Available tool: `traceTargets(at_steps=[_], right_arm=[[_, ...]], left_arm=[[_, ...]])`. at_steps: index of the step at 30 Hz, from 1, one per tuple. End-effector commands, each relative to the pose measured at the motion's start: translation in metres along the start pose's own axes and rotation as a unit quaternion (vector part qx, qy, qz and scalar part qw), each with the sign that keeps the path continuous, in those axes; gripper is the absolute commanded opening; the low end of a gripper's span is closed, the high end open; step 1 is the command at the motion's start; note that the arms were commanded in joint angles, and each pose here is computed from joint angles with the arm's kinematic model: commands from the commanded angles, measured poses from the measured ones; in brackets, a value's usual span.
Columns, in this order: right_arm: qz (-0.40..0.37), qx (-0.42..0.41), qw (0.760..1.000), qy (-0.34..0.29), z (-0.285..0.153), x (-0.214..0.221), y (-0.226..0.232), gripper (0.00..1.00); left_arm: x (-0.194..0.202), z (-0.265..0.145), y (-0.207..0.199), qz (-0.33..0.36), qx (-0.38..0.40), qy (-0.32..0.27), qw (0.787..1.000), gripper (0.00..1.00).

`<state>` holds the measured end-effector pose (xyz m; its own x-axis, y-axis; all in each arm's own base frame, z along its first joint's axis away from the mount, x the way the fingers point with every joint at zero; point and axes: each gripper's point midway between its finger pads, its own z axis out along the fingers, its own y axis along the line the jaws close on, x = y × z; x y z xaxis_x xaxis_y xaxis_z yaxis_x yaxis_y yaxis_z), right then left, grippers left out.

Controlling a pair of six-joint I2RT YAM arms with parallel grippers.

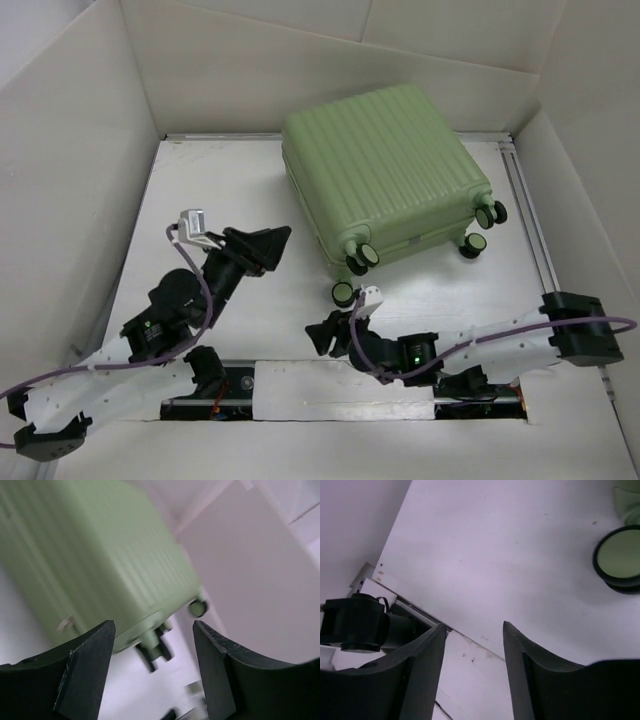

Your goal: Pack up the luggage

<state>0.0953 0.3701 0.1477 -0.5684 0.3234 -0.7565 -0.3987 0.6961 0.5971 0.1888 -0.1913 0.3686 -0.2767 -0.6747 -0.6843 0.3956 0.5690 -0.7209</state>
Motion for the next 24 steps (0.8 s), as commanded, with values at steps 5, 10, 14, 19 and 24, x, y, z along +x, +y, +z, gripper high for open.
traceTargets(at_steps=[5, 10, 14, 19, 24], right_arm=[[-0.011, 0.059, 0.998, -0.022, -0.039, -0.066, -0.010, 0.03], [-0.038, 0.100, 0.992, -0.061, -0.059, -0.115, -0.012, 0.19], [-0.053, 0.127, 0.988, -0.074, -0.067, -0.154, -0.014, 0.56], [-0.076, 0.128, 0.987, -0.063, -0.050, -0.180, -0.027, 0.69], [-0.089, 0.138, 0.985, -0.047, -0.035, -0.196, -0.044, 0.75]], left_arm=[[0.123, -0.007, 0.112, 0.056, -0.122, 0.127, 0.983, 0.50], [0.156, -0.001, 0.110, 0.078, -0.085, 0.174, 0.978, 0.39], [0.176, 0.011, 0.103, 0.104, -0.062, 0.206, 0.971, 0.35], [0.188, 0.032, 0.095, 0.135, -0.055, 0.217, 0.965, 0.36], [0.196, 0.046, 0.107, 0.172, -0.085, 0.214, 0.958, 0.36]])
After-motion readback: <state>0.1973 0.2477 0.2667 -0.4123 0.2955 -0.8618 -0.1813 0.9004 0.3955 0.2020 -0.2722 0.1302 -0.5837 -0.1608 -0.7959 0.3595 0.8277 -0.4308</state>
